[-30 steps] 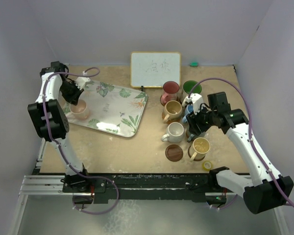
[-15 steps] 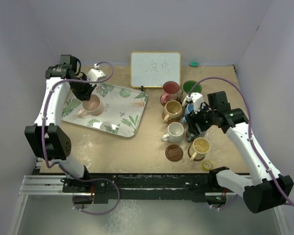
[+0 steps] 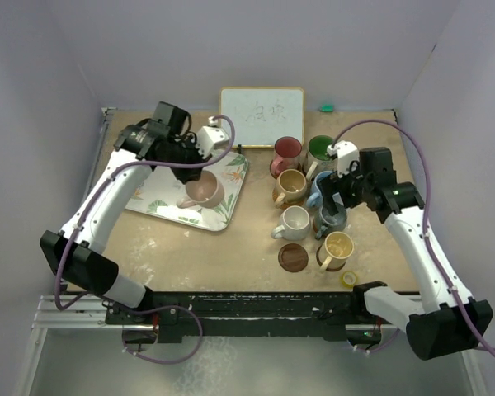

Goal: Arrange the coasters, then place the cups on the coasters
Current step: Pick up the cup from the tray, then place the cup on the coaster, then reset both arms

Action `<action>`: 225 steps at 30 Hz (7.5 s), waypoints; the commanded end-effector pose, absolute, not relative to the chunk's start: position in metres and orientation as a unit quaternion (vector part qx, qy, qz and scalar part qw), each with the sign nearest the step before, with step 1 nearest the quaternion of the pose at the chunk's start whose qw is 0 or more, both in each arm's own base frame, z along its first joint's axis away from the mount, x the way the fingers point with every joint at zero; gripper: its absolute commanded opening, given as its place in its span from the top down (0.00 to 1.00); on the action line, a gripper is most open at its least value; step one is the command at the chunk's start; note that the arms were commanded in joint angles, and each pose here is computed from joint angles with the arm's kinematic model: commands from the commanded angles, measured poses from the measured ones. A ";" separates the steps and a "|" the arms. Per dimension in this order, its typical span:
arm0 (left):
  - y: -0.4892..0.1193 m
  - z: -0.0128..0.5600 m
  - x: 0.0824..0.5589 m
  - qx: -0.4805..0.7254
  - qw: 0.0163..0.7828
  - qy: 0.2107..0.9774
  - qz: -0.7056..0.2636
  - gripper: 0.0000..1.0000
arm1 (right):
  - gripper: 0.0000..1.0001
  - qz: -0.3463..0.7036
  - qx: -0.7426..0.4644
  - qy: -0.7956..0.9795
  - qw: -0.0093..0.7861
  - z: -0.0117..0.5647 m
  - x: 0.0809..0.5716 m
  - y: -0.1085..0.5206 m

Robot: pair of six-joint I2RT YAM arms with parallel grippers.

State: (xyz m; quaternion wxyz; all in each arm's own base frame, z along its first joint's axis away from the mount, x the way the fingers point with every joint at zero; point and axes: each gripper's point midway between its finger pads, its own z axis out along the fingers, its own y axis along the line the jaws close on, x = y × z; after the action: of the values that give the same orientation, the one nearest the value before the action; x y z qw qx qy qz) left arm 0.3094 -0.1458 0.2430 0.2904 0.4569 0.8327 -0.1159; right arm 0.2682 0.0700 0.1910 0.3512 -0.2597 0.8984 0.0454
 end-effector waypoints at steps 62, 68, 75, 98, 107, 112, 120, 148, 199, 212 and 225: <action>-0.439 0.145 0.180 0.396 0.238 0.868 -0.182 0.97 | 0.00 -0.019 -0.088 0.897 0.434 0.215 0.277 -0.018; -0.438 0.142 0.187 0.402 0.248 0.865 -0.166 0.97 | 0.00 -0.014 -0.091 0.896 0.434 0.215 0.277 -0.016; -0.438 0.137 0.191 0.404 0.249 0.866 -0.159 0.97 | 0.00 -0.011 -0.093 0.895 0.435 0.216 0.276 -0.014; -0.436 0.124 0.197 0.400 0.225 0.872 -0.168 0.97 | 0.00 -0.006 -0.096 0.895 0.436 0.217 0.275 -0.012; -0.436 0.117 0.195 0.402 0.213 0.874 -0.170 0.97 | 0.00 -0.005 -0.097 0.895 0.436 0.216 0.275 -0.012; -0.435 0.114 0.194 0.404 0.210 0.874 -0.168 0.97 | 0.00 -0.005 -0.098 0.894 0.436 0.217 0.275 -0.011; -0.433 0.109 0.193 0.406 0.204 0.875 -0.168 0.95 | 0.00 -0.005 -0.098 0.894 0.438 0.217 0.274 -0.011; -0.417 0.161 0.188 0.402 0.251 0.857 -0.203 0.69 | 0.00 -0.008 -0.103 0.894 0.437 0.216 0.274 -0.012; 0.027 0.349 0.334 -0.063 0.662 0.736 0.129 0.05 | 0.00 0.018 -0.149 0.859 0.489 0.286 0.319 0.017; 0.025 0.351 0.301 -0.045 0.719 0.684 0.114 0.07 | 0.00 -0.009 -0.133 0.823 0.552 0.277 0.286 0.011; 0.015 0.344 0.287 -0.003 0.709 0.699 0.095 0.07 | 0.00 -0.029 -0.129 0.802 0.583 0.285 0.263 0.006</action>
State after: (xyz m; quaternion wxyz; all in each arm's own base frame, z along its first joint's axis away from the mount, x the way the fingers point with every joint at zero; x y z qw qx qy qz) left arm 0.2919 0.0197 0.3299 0.6909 -0.0205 0.7146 0.1074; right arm 0.2631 0.0137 0.2761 0.5581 -0.1383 0.8182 -0.0041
